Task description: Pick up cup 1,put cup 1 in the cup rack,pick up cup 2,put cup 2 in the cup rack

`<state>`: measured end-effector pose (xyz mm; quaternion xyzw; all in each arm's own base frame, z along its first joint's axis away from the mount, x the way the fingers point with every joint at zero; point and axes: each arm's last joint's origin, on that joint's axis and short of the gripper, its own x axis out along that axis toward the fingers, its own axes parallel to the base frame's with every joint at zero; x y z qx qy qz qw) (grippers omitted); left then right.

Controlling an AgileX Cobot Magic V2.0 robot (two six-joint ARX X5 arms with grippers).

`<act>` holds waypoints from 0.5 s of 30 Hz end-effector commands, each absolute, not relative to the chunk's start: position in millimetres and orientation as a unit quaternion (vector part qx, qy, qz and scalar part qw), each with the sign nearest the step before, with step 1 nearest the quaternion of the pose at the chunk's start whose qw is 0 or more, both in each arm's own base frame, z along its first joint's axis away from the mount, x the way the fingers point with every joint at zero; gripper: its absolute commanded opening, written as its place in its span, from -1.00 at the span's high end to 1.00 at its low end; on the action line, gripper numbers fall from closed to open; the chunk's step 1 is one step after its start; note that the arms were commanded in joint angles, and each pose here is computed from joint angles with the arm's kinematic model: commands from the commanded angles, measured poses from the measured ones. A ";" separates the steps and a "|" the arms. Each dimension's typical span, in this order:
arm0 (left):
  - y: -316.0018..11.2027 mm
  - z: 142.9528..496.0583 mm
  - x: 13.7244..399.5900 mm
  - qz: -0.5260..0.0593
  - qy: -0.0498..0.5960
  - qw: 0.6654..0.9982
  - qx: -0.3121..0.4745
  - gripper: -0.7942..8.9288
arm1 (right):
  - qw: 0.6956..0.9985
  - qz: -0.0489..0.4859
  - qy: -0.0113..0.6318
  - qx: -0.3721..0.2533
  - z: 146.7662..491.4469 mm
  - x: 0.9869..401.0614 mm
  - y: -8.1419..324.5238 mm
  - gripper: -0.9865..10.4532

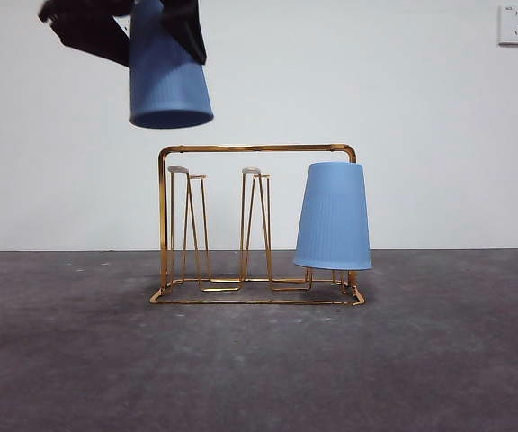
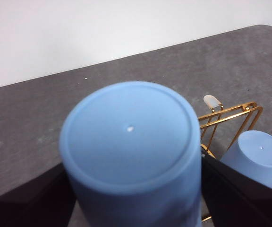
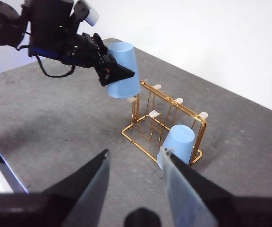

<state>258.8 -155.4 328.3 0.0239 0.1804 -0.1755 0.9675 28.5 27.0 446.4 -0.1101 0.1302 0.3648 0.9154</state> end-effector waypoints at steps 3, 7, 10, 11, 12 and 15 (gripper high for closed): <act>-158.3 313.3 272.5 -0.172 0.192 0.966 0.034 0.85 | 0.918 0.362 0.129 -0.101 446.9 28.2 26.4 0.50; -160.3 299.0 283.5 -0.165 0.211 0.963 0.040 0.85 | 0.919 0.359 0.130 -0.098 447.0 28.4 26.4 0.50; -163.1 290.6 290.1 -0.164 0.217 0.961 0.041 0.85 | 0.922 0.350 0.130 -0.100 446.9 28.6 25.9 0.50; -164.0 288.1 291.9 -0.164 0.219 0.961 0.042 0.85 | 0.922 0.350 0.130 -0.100 446.9 28.6 25.9 0.50; -164.9 285.3 293.4 -0.163 0.223 0.960 0.043 0.85 | 0.923 0.349 0.130 -0.100 447.0 28.7 25.9 0.50; -167.4 276.8 297.8 -0.163 0.234 0.957 0.047 0.85 | 0.923 0.349 0.130 -0.100 447.0 28.7 25.9 0.50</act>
